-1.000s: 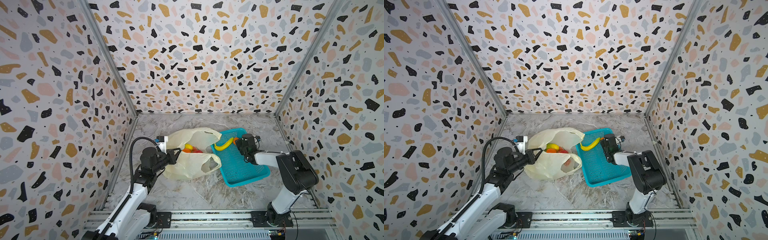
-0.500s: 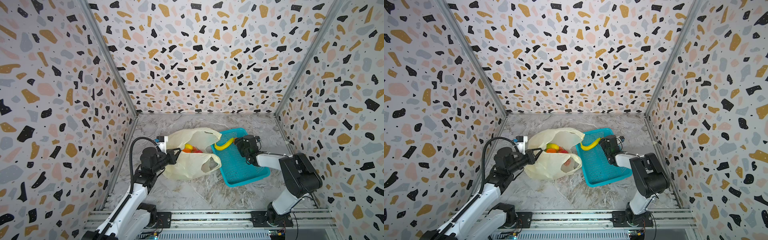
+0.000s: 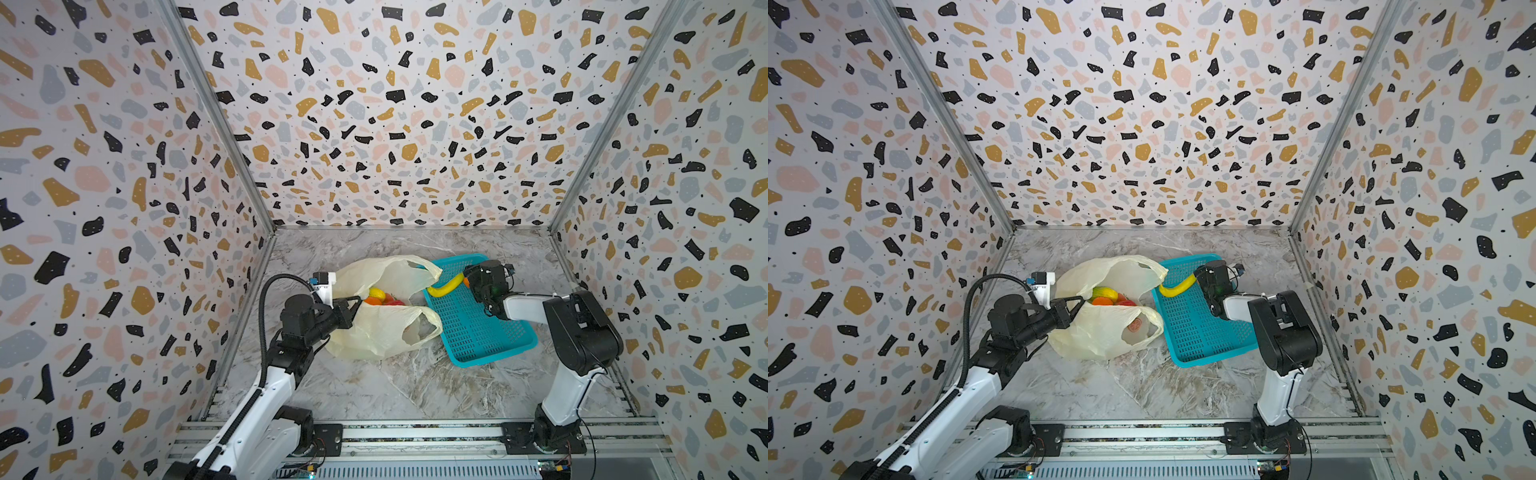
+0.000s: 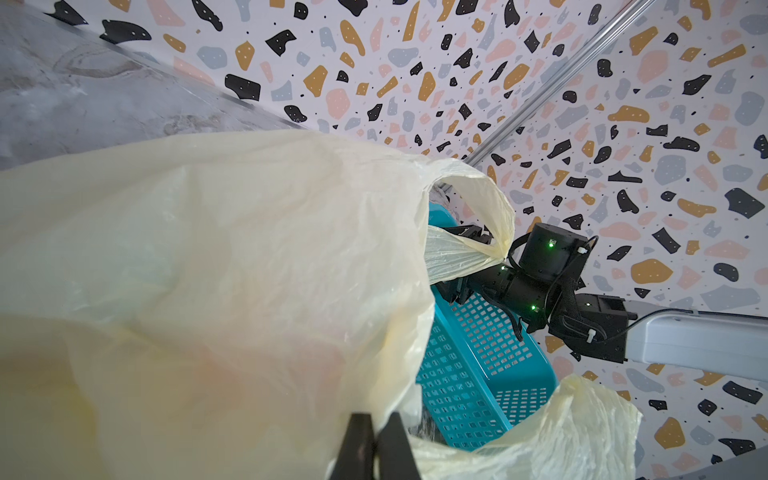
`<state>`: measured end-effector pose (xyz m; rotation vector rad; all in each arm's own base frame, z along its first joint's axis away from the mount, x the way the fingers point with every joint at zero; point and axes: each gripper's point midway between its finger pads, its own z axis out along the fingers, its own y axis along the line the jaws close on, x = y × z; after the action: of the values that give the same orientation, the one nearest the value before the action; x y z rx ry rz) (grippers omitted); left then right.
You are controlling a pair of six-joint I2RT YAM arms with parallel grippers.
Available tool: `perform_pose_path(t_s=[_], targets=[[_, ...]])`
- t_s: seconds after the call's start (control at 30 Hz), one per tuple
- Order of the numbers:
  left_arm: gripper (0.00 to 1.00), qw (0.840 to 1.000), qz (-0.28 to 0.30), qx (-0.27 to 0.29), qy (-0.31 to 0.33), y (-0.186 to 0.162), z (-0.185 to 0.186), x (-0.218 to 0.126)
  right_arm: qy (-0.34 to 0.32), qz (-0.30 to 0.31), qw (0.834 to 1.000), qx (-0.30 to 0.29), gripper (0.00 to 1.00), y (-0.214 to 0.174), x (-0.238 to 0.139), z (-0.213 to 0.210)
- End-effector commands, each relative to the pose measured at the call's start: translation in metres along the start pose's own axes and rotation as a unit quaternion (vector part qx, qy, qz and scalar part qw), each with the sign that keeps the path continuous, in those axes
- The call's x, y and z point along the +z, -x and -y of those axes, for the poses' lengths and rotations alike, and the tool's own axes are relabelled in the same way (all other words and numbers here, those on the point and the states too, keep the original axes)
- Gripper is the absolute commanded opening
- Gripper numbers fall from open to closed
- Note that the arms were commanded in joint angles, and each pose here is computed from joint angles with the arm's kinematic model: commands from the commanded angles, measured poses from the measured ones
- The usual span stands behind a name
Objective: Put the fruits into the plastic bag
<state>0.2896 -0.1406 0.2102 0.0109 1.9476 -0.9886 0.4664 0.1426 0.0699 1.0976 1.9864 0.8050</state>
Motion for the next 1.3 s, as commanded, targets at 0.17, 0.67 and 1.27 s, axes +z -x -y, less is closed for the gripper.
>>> perform_pose_path(t_s=[0.17, 0.67, 1.27], targets=[[0.00, 1.000, 0.018, 0.018, -0.003, 0.005, 0.001, -0.002, -0.113, -0.086, 0.990, 0.005, 0.71, -0.059, 0.004, 0.070], [0.00, 1.000, 0.015, 0.016, -0.004, 0.005, 0.001, -0.001, -0.127, -0.042, 0.987, -0.090, 0.55, -0.051, -0.013, 0.063], [0.00, 1.000, 0.013, 0.009, -0.006, 0.005, 0.002, -0.001, -0.001, -0.130, 0.948, -0.290, 0.66, -0.072, -0.072, 0.010]])
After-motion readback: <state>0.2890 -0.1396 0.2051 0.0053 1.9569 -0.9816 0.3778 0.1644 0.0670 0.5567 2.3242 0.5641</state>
